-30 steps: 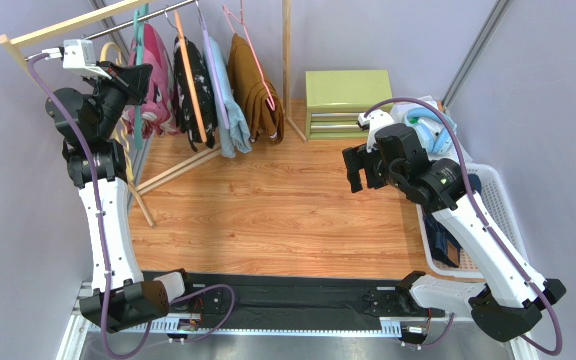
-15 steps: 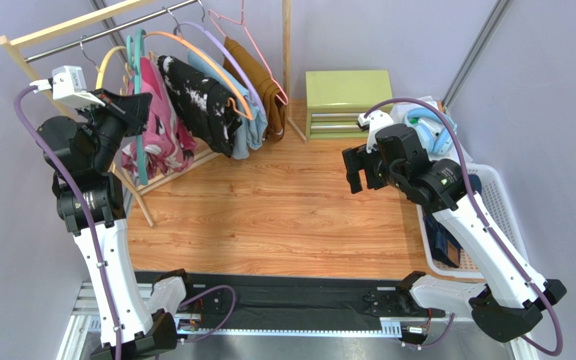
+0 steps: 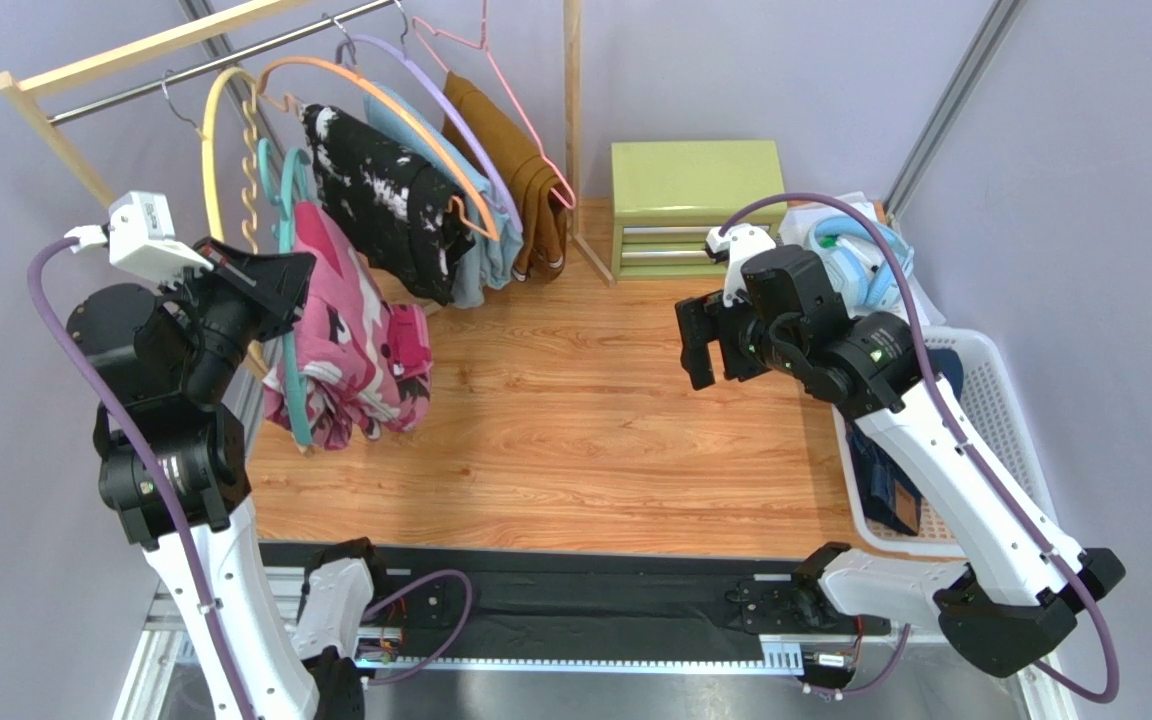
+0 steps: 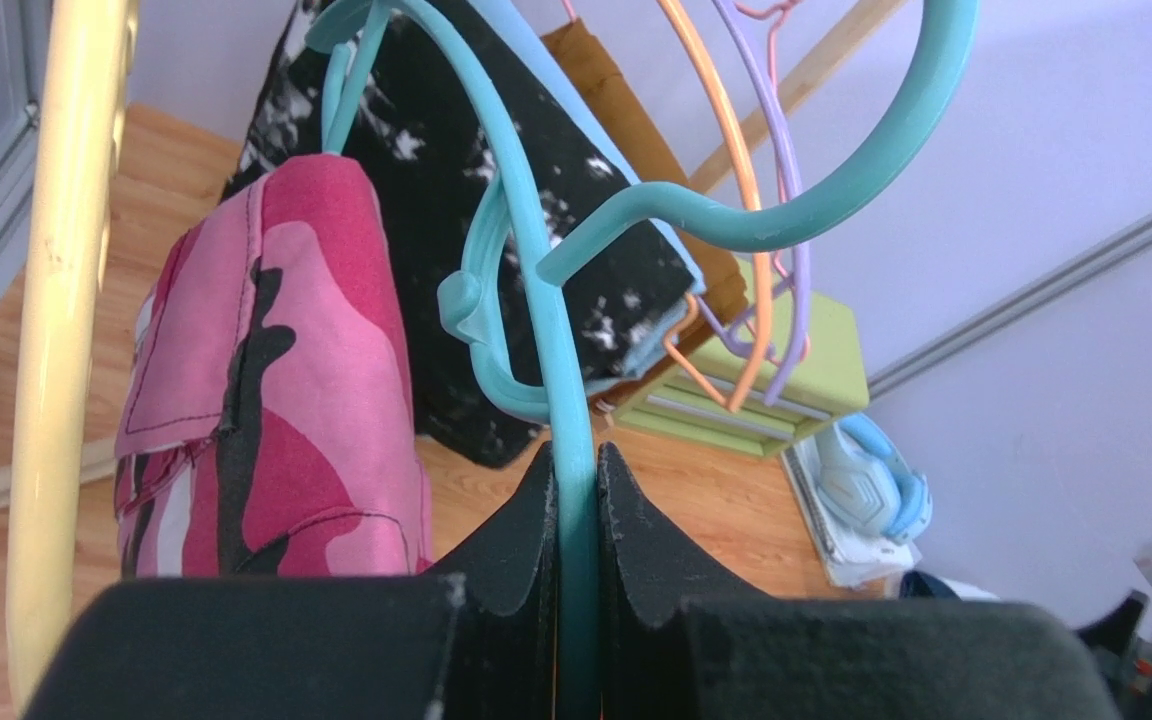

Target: Remove the trousers from the hanger

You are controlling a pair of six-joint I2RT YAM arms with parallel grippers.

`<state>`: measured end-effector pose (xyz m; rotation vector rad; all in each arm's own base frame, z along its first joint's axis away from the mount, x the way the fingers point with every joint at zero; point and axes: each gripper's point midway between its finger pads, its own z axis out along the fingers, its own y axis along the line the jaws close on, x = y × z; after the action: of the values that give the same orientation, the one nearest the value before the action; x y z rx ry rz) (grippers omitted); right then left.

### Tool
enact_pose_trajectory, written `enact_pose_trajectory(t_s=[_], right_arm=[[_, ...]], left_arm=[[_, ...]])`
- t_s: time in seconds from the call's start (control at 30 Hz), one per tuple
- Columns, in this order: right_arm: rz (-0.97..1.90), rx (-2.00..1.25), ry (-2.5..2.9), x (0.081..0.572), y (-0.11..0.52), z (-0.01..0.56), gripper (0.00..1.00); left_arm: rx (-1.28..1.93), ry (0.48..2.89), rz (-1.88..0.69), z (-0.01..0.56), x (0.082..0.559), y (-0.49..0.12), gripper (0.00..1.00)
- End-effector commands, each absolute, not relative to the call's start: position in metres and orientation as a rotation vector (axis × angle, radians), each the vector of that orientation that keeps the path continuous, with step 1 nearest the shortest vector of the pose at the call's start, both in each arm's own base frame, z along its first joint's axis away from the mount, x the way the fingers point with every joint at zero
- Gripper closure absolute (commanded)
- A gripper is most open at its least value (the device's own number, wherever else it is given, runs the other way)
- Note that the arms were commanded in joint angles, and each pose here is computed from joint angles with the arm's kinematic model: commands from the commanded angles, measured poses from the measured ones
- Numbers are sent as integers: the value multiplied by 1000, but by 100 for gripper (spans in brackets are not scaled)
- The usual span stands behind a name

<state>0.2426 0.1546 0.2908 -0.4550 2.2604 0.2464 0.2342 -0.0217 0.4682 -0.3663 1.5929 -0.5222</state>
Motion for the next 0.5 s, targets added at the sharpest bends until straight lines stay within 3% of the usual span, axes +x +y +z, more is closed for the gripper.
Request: enact_pose_trajectory(t_s=[0.0,0.47], right_arm=[[327,-425,2252,243,165,302,11],[435,-426,2272,237,180,297,11]], left_arm=[[-162,1395,-506,539,184,-47,100],[-203,1734,-899,486,145,-102,100]])
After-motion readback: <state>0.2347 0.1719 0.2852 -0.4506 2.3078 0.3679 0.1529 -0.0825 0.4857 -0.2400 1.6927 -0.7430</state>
